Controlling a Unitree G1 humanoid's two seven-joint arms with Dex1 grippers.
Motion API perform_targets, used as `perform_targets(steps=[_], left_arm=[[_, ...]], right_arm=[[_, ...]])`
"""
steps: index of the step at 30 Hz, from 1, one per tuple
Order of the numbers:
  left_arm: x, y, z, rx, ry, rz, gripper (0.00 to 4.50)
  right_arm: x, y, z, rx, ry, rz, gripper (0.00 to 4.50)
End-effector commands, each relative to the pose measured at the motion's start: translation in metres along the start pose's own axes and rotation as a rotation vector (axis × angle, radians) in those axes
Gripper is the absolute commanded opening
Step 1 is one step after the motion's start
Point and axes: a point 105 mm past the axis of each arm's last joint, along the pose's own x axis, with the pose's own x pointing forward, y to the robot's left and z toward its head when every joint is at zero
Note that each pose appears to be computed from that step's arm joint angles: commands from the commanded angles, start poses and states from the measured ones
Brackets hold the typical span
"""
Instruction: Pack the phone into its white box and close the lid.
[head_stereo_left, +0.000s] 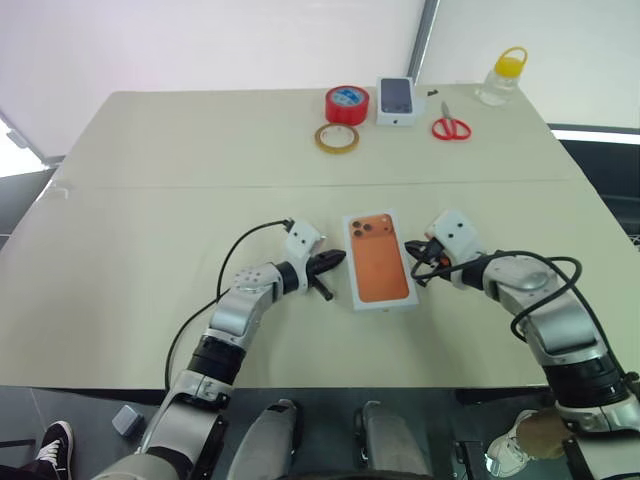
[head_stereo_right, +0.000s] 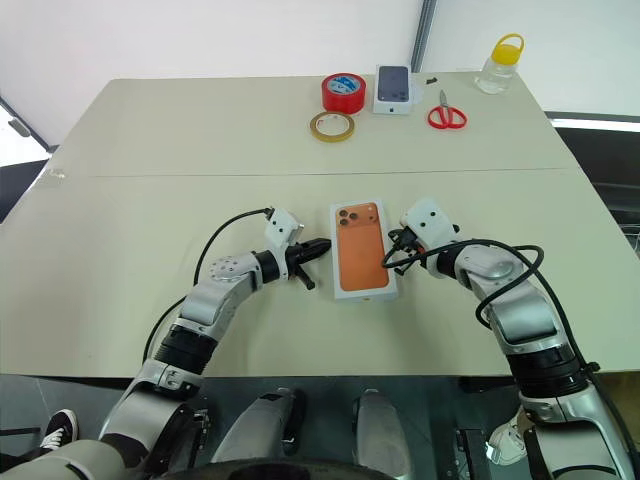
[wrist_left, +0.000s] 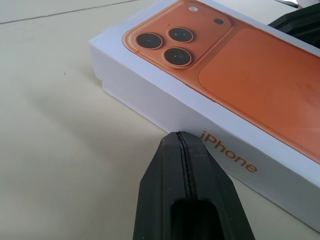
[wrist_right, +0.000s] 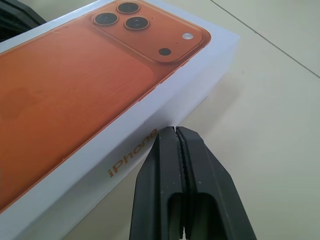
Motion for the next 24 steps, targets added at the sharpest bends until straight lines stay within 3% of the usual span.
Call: perform_targets(steps=[1,16,21,24], left_arm=[[0.009,-0.014,0.018,0.048,-0.060,-0.058,0.00],[0.008,-0.013,0.015,0.043,-0.057,-0.033,0.00],[-0.003,-0.003,0.017,0.045,-0.069,0.005,0.00],[-0.007,0.011,0.036,0.011,-0.125,0.052,0.00]], right_arm=[[0.003,0.004,0.010,-0.012,-0.041,0.000,0.05],[0.006,0.012,-0.009,-0.080,0.049,0.030,0.05],[0.000,-0.008,-0.005,-0.098,0.040,-0.033,0.05],[-0.005,-0.025,0.010,-0.059,-0.027,-0.088,0.05]])
